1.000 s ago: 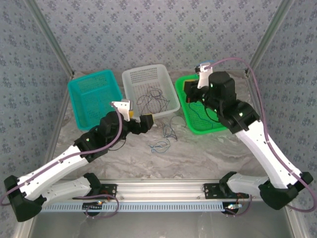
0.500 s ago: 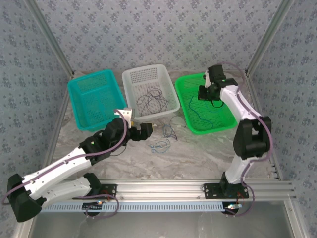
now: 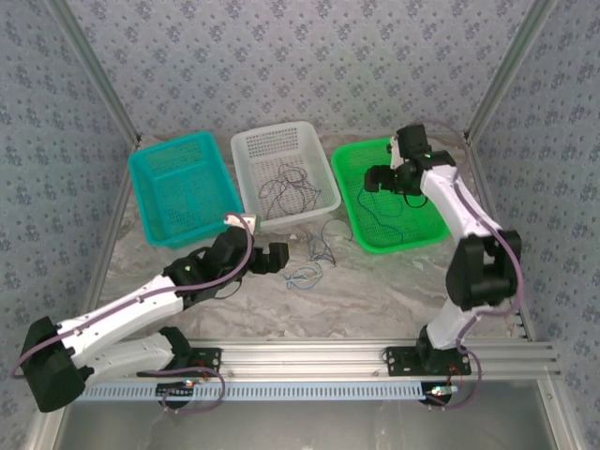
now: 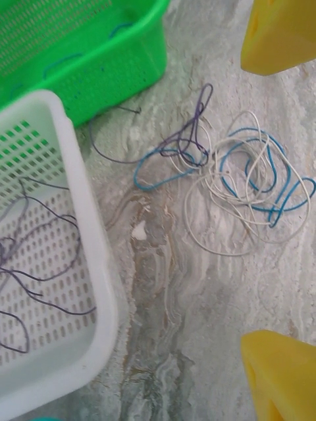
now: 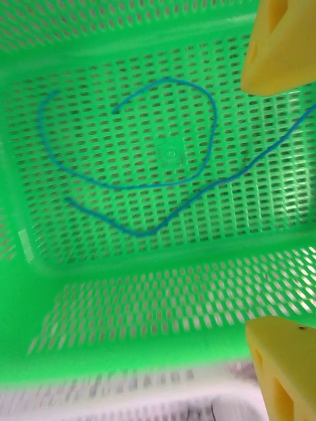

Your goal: Untangle the cables

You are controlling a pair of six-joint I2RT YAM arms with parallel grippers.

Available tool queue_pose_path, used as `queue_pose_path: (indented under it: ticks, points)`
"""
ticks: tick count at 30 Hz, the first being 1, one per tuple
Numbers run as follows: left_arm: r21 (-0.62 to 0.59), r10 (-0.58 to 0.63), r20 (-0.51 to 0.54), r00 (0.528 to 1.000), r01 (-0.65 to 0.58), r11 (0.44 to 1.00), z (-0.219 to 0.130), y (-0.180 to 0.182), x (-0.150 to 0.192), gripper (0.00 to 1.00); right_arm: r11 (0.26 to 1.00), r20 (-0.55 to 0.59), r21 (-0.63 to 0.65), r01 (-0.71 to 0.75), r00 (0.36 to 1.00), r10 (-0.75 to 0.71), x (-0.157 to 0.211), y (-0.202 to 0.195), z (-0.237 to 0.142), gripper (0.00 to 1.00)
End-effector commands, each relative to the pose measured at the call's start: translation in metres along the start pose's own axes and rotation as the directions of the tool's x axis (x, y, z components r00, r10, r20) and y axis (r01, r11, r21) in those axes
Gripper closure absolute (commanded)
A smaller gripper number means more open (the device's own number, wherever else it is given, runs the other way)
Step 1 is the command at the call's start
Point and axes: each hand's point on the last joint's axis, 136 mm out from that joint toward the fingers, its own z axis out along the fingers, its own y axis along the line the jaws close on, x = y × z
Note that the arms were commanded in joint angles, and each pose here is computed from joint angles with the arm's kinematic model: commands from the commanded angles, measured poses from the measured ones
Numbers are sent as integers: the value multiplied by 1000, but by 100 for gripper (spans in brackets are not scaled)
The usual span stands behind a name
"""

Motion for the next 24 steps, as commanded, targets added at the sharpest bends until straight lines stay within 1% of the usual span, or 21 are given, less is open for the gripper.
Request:
queue_pose_path:
  ticks: [1, 4, 7, 10, 12, 13, 17, 21, 24]
  points:
    - [-34, -44, -61, 997, 42, 999, 11, 13, 14, 1, 998, 87, -53, 44, 995, -39, 5, 27, -49, 11]
    - [-39, -91, -92, 992, 88, 995, 19, 20, 21, 1, 991, 122, -105, 83, 990, -70, 26, 50, -71, 14]
    - [-43, -118, -97, 988, 115, 992, 24, 26, 24, 2, 980, 149, -174, 97, 986, -72, 50, 73, -83, 19]
    - [-40, -140, -103, 985, 137, 990, 27, 28, 26, 4, 958, 143, -246, 149, 983, -116, 85, 97, -77, 23]
    - [-36, -148, -115, 982, 145, 989, 29, 28, 27, 6, 947, 114, -249, 205, 977, -181, 108, 107, -69, 25]
    - [-37, -153, -117, 981, 150, 988, 30, 28, 27, 6, 939, 126, -246, 241, 968, -215, 112, 114, -65, 25]
    - [-25, -158, -128, 979, 156, 987, 32, 24, 27, 6, 913, 51, -230, 337, 941, -334, 147, 127, -37, 26]
    - [-28, -166, -126, 978, 164, 986, 32, 24, 27, 6, 903, -13, -231, 363, 927, -376, 170, 134, -10, 29]
    - [-30, -170, -123, 978, 167, 985, 30, 25, 27, 6, 899, -15, -215, 381, 919, -393, 174, 138, 4, 30]
